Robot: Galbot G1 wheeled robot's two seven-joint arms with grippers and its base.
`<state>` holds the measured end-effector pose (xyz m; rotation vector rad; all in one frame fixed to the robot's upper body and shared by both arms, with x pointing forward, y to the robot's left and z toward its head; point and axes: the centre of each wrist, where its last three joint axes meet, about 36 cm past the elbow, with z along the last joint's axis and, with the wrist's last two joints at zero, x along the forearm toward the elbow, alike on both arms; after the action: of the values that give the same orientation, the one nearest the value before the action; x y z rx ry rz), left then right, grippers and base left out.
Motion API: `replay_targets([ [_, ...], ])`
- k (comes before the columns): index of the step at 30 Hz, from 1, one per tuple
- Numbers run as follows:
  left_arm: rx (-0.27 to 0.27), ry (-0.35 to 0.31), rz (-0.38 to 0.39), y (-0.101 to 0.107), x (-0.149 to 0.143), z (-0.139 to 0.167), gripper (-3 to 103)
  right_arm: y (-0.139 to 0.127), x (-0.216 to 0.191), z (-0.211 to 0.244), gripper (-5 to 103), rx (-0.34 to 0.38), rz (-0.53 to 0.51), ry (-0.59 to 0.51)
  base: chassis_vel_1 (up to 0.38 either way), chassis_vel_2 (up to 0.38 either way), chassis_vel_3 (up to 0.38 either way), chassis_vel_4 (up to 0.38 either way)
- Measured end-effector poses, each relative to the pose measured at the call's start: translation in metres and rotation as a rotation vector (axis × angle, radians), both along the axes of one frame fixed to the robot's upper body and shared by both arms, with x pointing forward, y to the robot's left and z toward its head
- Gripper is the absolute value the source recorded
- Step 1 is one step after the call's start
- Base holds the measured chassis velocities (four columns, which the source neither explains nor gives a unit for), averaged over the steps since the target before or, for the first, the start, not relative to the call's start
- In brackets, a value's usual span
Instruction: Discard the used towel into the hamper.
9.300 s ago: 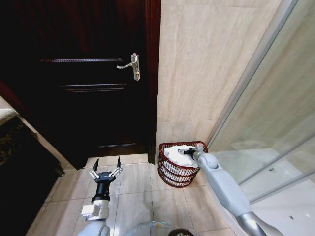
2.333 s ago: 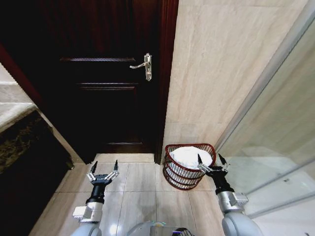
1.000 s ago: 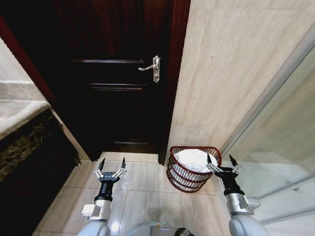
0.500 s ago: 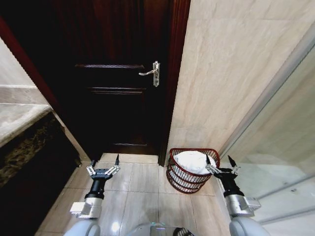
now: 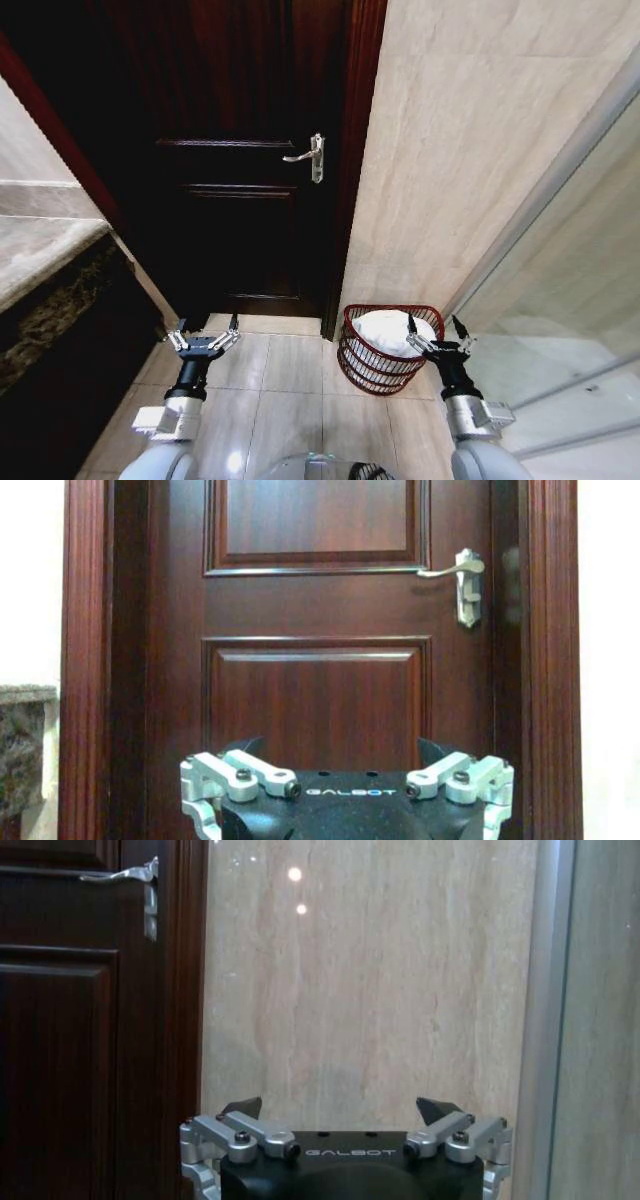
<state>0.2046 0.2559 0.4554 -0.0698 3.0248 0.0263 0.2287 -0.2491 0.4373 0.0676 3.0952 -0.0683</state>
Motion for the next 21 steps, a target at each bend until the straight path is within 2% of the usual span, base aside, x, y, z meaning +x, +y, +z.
replay_targets([
  [21, 0.004, 0.01, 0.008, -0.0042, -0.0003, 0.002, 100, -0.0041, 0.0001, 0.0002, 100, -0.012, 0.004, -0.003, 0.0, 0.0, 0.0, 0.0],
])
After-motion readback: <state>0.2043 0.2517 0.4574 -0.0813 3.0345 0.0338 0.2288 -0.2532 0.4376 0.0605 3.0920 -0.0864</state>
